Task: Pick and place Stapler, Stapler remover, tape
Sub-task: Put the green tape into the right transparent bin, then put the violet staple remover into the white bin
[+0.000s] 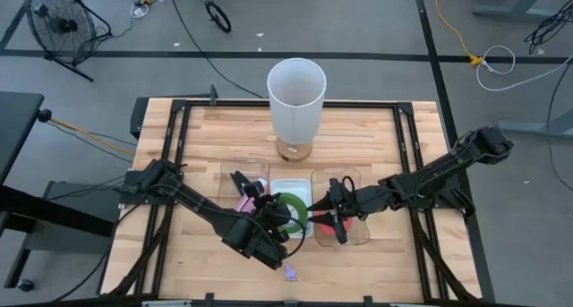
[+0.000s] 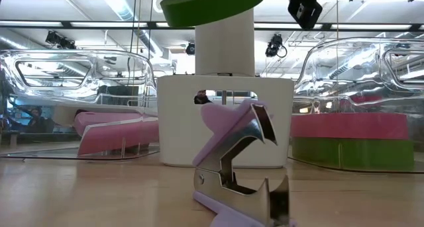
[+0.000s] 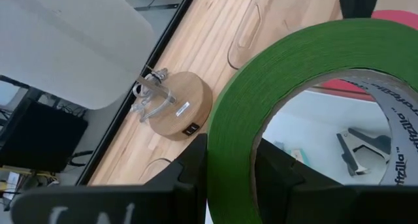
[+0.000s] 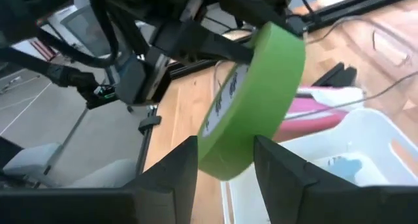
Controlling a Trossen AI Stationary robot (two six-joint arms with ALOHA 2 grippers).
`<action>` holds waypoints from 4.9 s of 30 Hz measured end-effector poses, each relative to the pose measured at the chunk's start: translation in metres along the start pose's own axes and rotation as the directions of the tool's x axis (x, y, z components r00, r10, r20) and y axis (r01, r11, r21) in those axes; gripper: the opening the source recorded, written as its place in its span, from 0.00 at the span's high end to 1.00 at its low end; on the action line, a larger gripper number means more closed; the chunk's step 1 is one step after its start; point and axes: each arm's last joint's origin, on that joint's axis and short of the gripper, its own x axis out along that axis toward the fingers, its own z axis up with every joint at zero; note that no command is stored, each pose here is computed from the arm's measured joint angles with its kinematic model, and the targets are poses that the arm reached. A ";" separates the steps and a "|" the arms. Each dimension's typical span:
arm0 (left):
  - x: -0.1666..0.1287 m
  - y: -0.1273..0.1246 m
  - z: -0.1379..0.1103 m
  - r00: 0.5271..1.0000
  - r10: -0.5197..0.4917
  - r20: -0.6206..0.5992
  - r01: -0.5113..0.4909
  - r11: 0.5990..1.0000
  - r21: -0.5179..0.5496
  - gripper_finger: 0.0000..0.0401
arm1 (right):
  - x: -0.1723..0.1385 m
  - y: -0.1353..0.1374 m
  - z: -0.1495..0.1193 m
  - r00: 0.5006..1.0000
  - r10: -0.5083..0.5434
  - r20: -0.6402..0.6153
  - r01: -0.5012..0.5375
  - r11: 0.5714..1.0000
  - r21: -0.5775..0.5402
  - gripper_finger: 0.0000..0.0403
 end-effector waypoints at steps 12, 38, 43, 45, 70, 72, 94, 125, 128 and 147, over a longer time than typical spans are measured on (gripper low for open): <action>0.000 0.000 0.000 1.000 0.011 0.009 -0.011 1.000 0.003 0.78 | 0.000 -0.004 -0.005 0.997 -0.061 -0.039 0.063 0.996 0.060 0.63; 0.002 0.004 0.000 0.999 0.047 0.013 -0.048 0.998 0.033 0.78 | 0.032 -0.018 -0.007 1.000 0.000 0.007 -0.001 0.996 0.084 0.68; 0.003 0.004 0.000 0.999 0.047 0.011 -0.048 0.998 0.033 0.78 | 0.032 -0.019 -0.009 1.000 -0.001 -0.008 0.001 0.997 0.076 0.78; 0.003 0.004 -0.001 0.999 0.048 0.011 -0.048 0.998 0.035 0.78 | 0.031 -0.019 -0.009 1.000 -0.004 -0.011 0.004 0.998 0.065 0.78; -0.019 0.009 -0.023 0.992 0.065 -0.106 -0.046 0.984 0.171 0.52 | -0.033 -0.024 -0.008 0.943 -0.063 -0.327 0.128 0.975 0.182 0.78; -0.021 0.009 -0.024 0.992 0.061 -0.106 -0.042 0.985 0.167 0.53 | -0.045 -0.024 -0.003 0.943 -0.058 -0.329 0.133 0.968 0.212 0.78; -0.021 0.009 -0.024 0.991 0.055 -0.118 -0.034 0.984 0.174 0.54 | -0.077 -0.027 -0.037 0.859 0.008 -0.511 0.232 0.885 0.404 0.79; -0.020 0.007 -0.023 0.992 0.039 -0.116 -0.023 0.990 0.141 0.54 | -0.099 -0.055 -0.056 0.909 -0.184 -0.374 0.329 0.868 0.373 0.49; -0.022 0.002 -0.023 0.993 -0.003 -0.122 0.017 0.994 0.108 0.54 | -0.103 -0.050 -0.044 0.958 -0.118 -0.262 0.218 0.891 0.397 0.54; -0.035 -0.090 -0.077 0.867 -0.497 0.027 0.383 0.700 0.602 0.54 | -0.074 -0.007 -0.018 0.971 0.212 0.111 -0.228 0.960 0.160 0.63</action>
